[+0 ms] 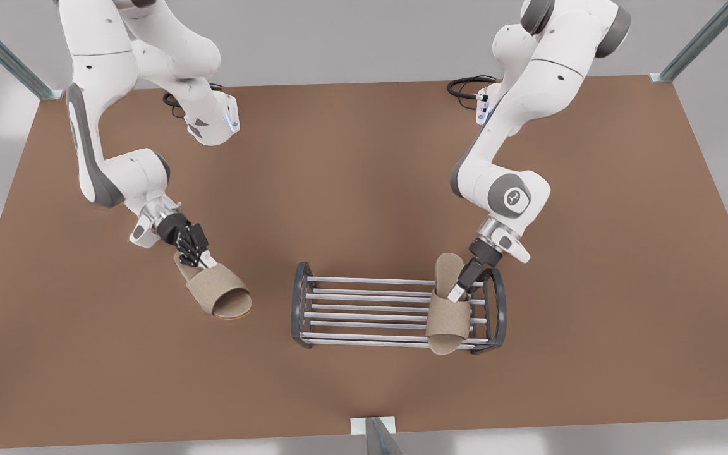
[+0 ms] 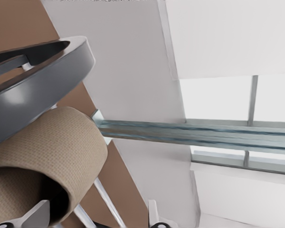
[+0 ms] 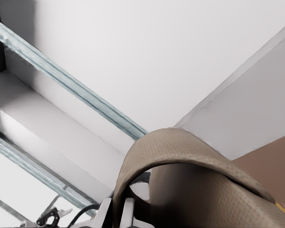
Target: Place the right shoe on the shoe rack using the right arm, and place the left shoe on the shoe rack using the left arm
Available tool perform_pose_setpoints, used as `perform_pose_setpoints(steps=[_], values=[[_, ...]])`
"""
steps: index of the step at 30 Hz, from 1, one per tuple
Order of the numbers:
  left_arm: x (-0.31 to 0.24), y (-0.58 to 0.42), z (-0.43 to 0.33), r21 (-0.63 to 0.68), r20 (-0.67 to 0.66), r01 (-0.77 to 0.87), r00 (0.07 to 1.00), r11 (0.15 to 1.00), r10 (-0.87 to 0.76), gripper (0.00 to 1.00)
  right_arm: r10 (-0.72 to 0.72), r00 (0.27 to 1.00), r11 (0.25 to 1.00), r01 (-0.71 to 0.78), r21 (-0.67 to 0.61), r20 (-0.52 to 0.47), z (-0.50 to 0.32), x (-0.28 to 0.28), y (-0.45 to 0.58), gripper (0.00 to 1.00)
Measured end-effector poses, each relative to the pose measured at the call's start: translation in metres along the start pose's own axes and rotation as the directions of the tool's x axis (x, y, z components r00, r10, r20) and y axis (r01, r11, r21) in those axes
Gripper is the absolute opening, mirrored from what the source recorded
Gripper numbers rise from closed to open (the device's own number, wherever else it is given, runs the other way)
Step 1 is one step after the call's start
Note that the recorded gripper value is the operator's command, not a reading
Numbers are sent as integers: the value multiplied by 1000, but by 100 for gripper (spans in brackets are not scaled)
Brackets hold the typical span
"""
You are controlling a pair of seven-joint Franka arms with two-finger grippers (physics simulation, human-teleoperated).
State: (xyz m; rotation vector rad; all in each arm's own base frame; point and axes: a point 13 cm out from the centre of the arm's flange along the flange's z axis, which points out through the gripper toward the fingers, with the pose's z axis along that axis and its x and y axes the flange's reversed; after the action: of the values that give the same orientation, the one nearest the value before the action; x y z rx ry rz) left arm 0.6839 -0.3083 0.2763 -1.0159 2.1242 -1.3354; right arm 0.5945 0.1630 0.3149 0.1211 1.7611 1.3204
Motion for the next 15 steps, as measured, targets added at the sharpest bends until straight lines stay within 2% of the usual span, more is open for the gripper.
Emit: perform_pose_setpoints(steps=[4,6,8,11,13,15], values=[[13,29,-39,-66,6,-16,1000,998,17,100,22,1000,996,-23,-92,-18,51,10,108,21],[23,32,-79,-81,13,-39,999,996,40,100,41,999,996,-39,-84,20,63,-14,138,21],[38,-2,-132,-34,33,-76,996,997,77,100,98,992,994,-94,-55,82,74,-39,152,21],[76,-77,-183,81,42,-137,990,987,134,100,226,970,974,-225,-24,90,102,-18,162,21],[52,-76,-190,53,72,-196,979,979,192,100,322,943,947,-322,-20,84,125,5,174,21],[-16,-39,-188,-40,131,-221,966,974,225,100,400,914,917,-399,-28,69,150,27,194,21]])
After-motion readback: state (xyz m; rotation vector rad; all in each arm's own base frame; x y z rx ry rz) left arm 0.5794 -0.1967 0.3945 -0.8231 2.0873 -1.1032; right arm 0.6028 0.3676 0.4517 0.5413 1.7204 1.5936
